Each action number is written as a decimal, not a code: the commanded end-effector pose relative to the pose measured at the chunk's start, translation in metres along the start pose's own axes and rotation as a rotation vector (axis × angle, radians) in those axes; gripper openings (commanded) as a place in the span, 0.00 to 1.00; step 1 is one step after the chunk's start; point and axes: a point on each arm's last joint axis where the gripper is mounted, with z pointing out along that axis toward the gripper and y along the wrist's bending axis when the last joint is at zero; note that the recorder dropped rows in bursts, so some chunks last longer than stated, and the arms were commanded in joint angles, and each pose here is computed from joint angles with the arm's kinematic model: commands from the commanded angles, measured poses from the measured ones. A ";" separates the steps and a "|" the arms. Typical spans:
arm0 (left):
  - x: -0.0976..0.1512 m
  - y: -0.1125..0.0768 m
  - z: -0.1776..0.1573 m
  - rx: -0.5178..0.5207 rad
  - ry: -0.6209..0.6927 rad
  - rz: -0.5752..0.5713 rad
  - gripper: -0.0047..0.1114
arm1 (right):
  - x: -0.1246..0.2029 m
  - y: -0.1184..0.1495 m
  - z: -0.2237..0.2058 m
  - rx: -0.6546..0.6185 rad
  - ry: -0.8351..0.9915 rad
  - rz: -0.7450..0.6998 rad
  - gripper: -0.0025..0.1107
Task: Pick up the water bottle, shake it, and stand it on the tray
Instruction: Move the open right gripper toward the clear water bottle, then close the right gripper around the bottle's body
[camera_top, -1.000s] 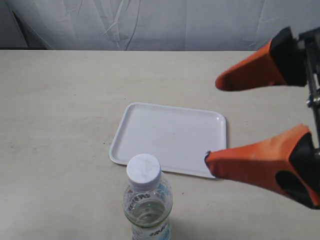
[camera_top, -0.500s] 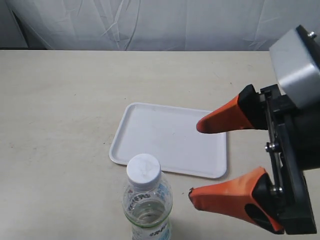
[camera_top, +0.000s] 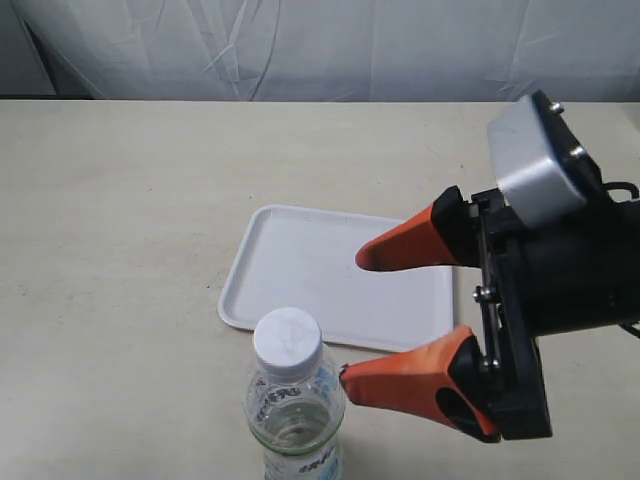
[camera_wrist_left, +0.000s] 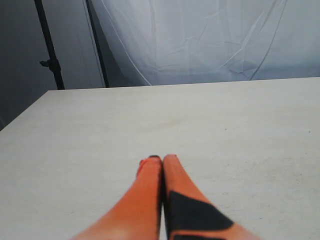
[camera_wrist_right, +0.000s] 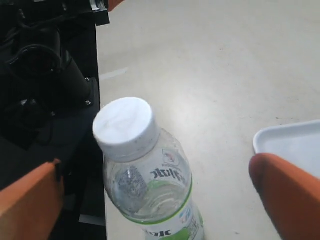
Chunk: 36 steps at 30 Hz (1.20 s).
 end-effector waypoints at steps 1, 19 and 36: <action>0.000 0.000 0.000 -0.002 -0.007 -0.003 0.04 | 0.005 -0.008 0.008 -0.022 0.001 0.026 0.94; 0.000 0.000 0.000 -0.002 -0.007 -0.003 0.04 | 0.018 0.004 0.058 -0.095 0.142 -0.055 0.94; 0.000 0.000 0.000 -0.002 -0.007 -0.003 0.04 | 0.029 0.015 0.093 -0.064 0.216 -0.049 0.94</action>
